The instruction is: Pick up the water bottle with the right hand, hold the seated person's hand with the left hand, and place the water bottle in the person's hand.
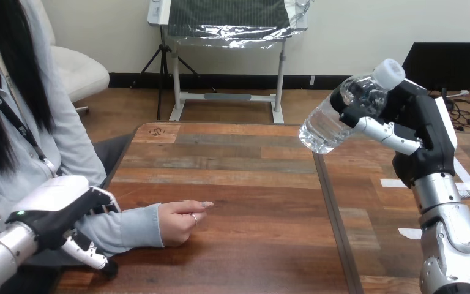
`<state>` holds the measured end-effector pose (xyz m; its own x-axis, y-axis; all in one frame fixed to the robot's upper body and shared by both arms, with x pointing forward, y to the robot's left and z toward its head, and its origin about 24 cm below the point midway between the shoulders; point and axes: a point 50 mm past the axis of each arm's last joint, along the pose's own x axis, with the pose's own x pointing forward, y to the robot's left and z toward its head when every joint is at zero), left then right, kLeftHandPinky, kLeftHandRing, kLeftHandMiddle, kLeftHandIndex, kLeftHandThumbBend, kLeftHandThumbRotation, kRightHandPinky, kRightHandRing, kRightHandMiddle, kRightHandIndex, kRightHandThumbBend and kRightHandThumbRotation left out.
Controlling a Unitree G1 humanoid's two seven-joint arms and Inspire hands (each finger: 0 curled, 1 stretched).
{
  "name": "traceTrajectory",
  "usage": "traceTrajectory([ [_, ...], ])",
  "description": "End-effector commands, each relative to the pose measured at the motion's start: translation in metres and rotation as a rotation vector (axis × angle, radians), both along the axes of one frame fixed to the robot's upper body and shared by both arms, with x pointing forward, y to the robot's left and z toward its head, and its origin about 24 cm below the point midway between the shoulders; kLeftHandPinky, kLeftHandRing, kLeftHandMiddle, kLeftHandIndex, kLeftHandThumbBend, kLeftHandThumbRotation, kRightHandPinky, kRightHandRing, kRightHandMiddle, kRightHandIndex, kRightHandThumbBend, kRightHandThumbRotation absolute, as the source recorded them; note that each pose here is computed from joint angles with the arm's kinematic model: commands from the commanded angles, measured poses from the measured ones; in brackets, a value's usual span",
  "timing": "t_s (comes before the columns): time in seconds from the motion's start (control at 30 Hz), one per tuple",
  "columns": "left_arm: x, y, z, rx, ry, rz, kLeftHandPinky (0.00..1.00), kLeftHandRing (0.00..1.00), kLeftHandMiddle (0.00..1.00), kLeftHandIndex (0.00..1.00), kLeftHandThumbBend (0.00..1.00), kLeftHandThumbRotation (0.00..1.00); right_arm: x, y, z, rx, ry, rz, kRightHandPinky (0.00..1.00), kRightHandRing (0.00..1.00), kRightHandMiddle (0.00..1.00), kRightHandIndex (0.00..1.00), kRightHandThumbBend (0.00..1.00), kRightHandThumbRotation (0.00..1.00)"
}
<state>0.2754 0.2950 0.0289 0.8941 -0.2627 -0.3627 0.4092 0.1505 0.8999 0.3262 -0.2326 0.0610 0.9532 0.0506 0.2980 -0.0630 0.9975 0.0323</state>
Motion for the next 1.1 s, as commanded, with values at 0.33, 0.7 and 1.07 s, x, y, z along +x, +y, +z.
traceTrajectory([
  [0.33, 0.014, -0.015, 0.003, -0.008, -0.023, -0.021, 0.37, 0.42, 0.48, 0.48, 0.96, 0.02, 0.005, 0.012, 0.028, 0.014, -0.139, 0.05, 0.27, 0.34, 0.42, 0.43, 0.68, 0.0],
  [0.7, 0.018, -0.019, 0.012, 0.006, -0.033, -0.046, 0.28, 0.34, 0.42, 0.41, 0.9, 0.0, 0.002, 0.027, 0.022, -0.003, -0.126, 0.115, 0.27, 0.35, 0.43, 0.43, 0.68, 0.0],
  [1.07, 0.023, -0.022, 0.023, 0.039, -0.031, -0.08, 0.25, 0.31, 0.38, 0.36, 0.82, 0.0, 0.002, 0.041, 0.013, 0.001, -0.092, 0.17, 0.27, 0.35, 0.43, 0.43, 0.63, 0.0],
])
